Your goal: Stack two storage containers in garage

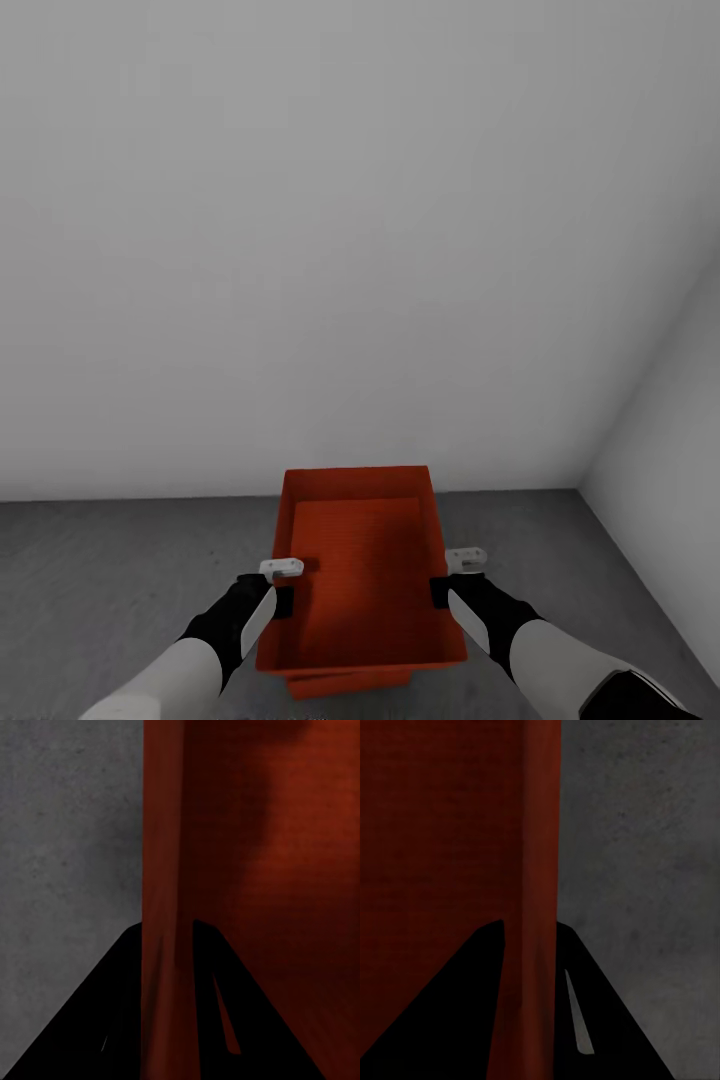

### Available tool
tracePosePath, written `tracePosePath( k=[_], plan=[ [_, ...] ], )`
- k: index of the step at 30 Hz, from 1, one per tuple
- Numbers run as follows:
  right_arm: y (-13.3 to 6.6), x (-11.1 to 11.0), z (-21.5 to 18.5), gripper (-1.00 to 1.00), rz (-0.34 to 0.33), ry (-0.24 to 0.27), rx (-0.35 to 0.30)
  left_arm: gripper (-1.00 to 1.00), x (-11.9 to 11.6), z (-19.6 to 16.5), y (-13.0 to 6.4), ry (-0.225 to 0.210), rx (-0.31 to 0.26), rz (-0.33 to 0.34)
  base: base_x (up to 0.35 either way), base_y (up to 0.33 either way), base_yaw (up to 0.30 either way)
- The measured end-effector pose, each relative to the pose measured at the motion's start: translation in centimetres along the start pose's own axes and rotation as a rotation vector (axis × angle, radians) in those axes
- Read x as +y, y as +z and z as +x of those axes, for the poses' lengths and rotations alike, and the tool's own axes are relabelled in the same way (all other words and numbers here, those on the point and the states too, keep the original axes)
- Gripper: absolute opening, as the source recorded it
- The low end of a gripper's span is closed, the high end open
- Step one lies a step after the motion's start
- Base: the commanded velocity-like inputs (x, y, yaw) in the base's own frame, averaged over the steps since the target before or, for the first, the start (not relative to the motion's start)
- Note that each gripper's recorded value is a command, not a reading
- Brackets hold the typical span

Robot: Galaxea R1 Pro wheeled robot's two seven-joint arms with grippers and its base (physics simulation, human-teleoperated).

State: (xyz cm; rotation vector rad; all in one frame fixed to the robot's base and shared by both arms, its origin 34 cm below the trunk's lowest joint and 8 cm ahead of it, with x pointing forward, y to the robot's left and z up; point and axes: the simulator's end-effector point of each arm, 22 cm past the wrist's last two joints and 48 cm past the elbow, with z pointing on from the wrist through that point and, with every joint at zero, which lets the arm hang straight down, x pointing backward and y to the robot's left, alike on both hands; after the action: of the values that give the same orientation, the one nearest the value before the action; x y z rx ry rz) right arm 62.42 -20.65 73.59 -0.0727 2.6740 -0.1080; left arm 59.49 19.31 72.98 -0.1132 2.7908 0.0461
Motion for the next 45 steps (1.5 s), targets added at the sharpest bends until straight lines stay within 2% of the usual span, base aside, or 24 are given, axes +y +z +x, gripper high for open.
tracePosePath(
  k=[16,30,45],
  plan=[
    [0.32,0.04,0.44,-1.00,-0.001,0.000,0.010,-1.00,0.00,0.40,0.34,0.000,0.010,-0.001,0.001,0.004,0.000],
    [0.32,0.04,0.40,-1.00,-0.001,0.001,0.007,-1.00,0.00,0.30,0.31,0.002,0.007,-0.001,0.049,0.118,0.001],
    [0.32,0.05,0.39,-1.00,-0.001,0.001,0.007,-1.00,0.01,0.28,0.31,0.002,0.007,-0.001,0.000,0.001,0.131]
  ],
)
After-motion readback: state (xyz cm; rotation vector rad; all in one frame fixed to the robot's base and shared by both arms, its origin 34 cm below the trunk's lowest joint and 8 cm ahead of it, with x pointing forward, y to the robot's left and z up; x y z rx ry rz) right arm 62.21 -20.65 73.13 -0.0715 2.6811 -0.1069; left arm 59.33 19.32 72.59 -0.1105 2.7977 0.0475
